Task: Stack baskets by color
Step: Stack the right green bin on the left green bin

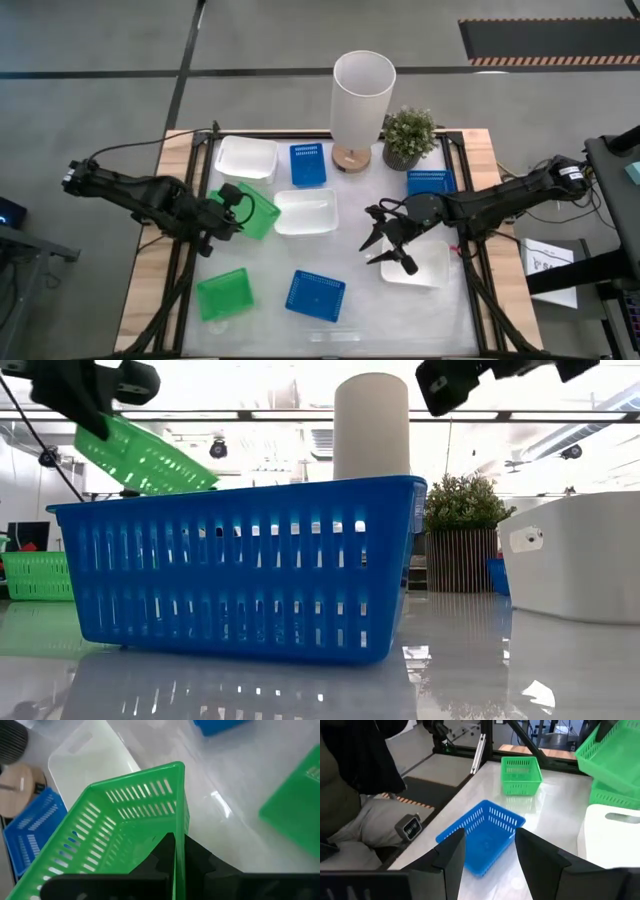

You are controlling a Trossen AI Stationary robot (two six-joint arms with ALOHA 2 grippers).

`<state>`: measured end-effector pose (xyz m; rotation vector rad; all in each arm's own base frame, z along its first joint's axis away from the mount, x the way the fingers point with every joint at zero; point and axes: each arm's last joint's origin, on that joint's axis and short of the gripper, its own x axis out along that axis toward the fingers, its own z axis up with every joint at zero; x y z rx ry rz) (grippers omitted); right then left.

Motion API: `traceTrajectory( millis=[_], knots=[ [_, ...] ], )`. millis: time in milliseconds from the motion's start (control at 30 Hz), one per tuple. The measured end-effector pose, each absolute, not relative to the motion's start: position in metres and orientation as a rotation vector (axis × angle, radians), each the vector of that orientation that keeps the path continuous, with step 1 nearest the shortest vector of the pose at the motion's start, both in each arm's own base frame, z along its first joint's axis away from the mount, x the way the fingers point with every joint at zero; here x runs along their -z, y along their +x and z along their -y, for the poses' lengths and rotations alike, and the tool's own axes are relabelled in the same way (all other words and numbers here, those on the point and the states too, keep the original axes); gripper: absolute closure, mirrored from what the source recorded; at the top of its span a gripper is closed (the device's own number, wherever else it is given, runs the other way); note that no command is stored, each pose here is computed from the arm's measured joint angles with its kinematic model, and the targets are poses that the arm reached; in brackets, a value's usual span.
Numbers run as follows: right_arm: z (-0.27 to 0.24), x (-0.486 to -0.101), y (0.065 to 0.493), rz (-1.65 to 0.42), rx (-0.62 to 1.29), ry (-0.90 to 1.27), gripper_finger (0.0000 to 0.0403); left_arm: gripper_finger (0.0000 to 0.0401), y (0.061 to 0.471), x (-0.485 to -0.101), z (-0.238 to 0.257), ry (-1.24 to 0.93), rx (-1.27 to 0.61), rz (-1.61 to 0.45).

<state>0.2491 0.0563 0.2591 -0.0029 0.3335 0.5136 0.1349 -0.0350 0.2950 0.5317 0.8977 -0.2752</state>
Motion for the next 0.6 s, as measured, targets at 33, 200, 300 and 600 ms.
traceTrajectory(
  millis=[33,200,300,600],
  knots=[
    [-0.056,-0.255,0.248,-0.335,-0.513,0.000,0.0239,0.0401,0.132,-0.295,0.034,0.532,0.276,-0.900],
    [-0.056,-0.244,0.245,-0.313,-0.512,0.010,0.0241,0.0401,0.122,-0.295,0.031,0.534,0.266,-0.901],
    [-0.055,-0.240,0.244,-0.302,-0.510,0.025,0.0241,0.0401,0.117,-0.295,0.029,0.521,0.237,-0.921],
    [-0.055,-0.237,0.243,-0.273,-0.494,0.017,0.0249,0.0401,0.108,-0.287,0.025,0.462,0.161,-1.016]
  ],
)
